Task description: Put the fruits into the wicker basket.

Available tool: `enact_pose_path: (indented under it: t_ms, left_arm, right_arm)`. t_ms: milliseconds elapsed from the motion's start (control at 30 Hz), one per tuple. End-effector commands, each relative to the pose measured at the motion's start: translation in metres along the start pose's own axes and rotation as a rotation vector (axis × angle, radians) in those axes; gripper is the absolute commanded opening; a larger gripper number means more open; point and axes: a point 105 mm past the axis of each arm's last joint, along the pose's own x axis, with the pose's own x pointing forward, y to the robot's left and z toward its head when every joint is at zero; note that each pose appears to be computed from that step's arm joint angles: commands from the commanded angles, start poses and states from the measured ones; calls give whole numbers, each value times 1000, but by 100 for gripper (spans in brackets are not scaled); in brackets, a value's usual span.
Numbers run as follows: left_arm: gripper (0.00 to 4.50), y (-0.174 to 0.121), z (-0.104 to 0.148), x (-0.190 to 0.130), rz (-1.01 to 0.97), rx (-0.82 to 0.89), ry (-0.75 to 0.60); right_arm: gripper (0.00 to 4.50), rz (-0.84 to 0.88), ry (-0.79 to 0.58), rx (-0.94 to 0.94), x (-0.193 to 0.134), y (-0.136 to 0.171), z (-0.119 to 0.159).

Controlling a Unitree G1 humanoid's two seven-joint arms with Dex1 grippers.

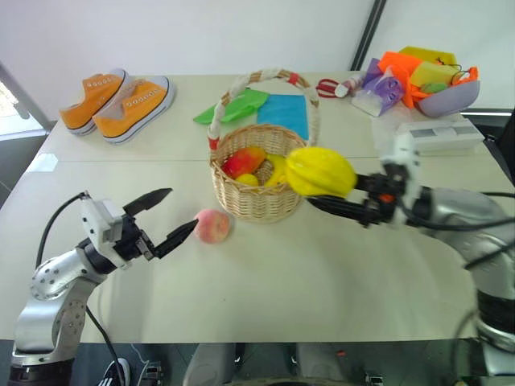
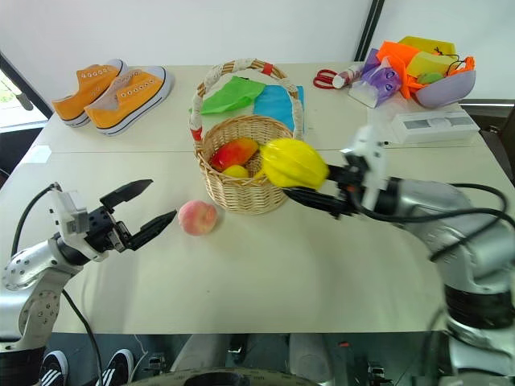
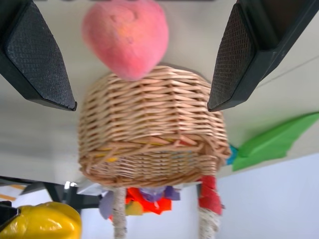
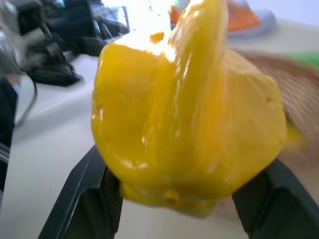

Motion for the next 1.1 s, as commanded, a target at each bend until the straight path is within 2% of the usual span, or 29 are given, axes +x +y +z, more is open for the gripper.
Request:
enact_pose_path:
  t_ms: [33,167,200,267,300,433,567,700,833,1000,1100]
  left_arm:
    - [450,3,7,-1,23,37,-25]
    - [450,-12,4,5,-10,14,-17]
    - [450,-15,2,6,-17,8,-9]
    - [450,-18,1,7,-14,-9,-7]
    - [450,-19,2,7,-13,-16,-11]
    - [450,-24,0,6,-15,-34,-5]
    - [450,-12,-6,4,40,-48,25]
    - [450,-8,-9,12,63,-44,49]
    - [450,-26,-31,27,-6,-71,142]
    - [450,-26,-39,33,-19,-111,169]
    - [450,-26,-47,38,-23,-95,194]
  right_arm:
    - [262,-84,-53,-131,29,-12,21]
    - [262,-220,-40,-146,59,-40,14]
    - [331,-240,-45,-126,62,-45,12]
    - [416,-245,-29,-137,63,-47,8]
    - [444,-245,-22,-148,62,-47,7]
    - [444,-204,-58,-111,51,-40,11]
    - [444,-24,-157,-106,10,-12,29]
    - [444,103,-62,-135,-26,14,12]
    - [444,145,161,-246,-62,26,-20]
    - [444,149,264,-337,-75,27,-41]
    - [444,128,259,-349,-75,23,-46]
